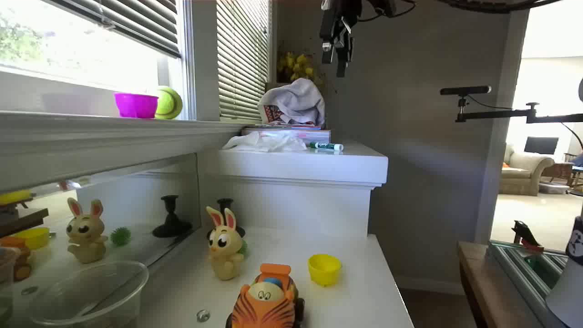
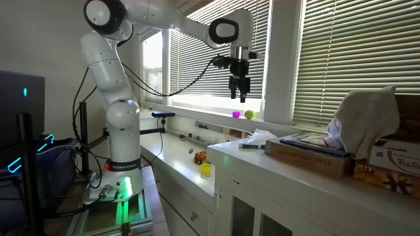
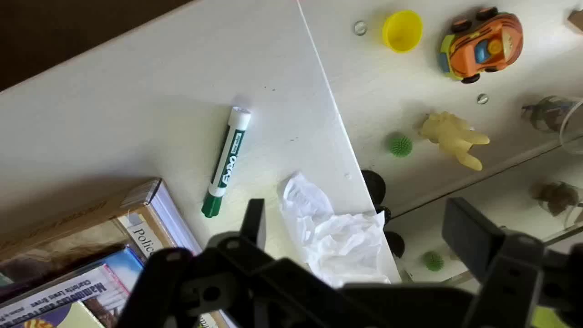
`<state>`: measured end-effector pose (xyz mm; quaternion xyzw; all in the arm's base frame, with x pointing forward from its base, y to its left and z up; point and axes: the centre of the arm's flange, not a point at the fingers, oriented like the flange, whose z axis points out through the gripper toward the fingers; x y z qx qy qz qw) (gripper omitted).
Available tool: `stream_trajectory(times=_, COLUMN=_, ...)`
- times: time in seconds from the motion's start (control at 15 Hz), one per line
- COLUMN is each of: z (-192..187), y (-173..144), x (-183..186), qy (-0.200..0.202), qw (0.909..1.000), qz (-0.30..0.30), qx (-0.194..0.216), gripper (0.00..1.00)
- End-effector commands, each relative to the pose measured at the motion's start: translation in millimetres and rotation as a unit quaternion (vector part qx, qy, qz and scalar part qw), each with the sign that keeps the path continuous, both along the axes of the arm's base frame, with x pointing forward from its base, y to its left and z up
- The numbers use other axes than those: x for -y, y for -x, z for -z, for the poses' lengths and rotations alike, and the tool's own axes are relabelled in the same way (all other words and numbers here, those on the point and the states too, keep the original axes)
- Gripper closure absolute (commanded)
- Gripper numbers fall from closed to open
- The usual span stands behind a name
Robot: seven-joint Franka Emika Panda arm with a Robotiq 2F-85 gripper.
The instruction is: Put the green plush in the bowl
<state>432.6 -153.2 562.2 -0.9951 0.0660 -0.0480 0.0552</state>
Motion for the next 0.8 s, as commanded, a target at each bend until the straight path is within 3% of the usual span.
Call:
stream_trajectory(times=0.0, z=-0.4, y=0.0, x=0.0, qy=0.0, qw=1.0, qz=0.0, qx=0.001, gripper=0.0)
stream_trajectory(times=0.27, z=-1.3, y=0.0, x=0.2, qy=0.0, qw=1.0, qz=0.0, qx=0.001, gripper=0.0)
stream_trajectory(times=0.47, z=15.3, y=-12.9, x=-16.1, qy=-0.033, qw=0.9992, qz=0.024, qx=-0.003, gripper=0.0)
stream_trajectory(times=0.73, z=49.9, y=-35.3, x=-53.6, qy=-0.054, qw=0.9941, qz=0.093, qx=-0.013, gripper=0.0)
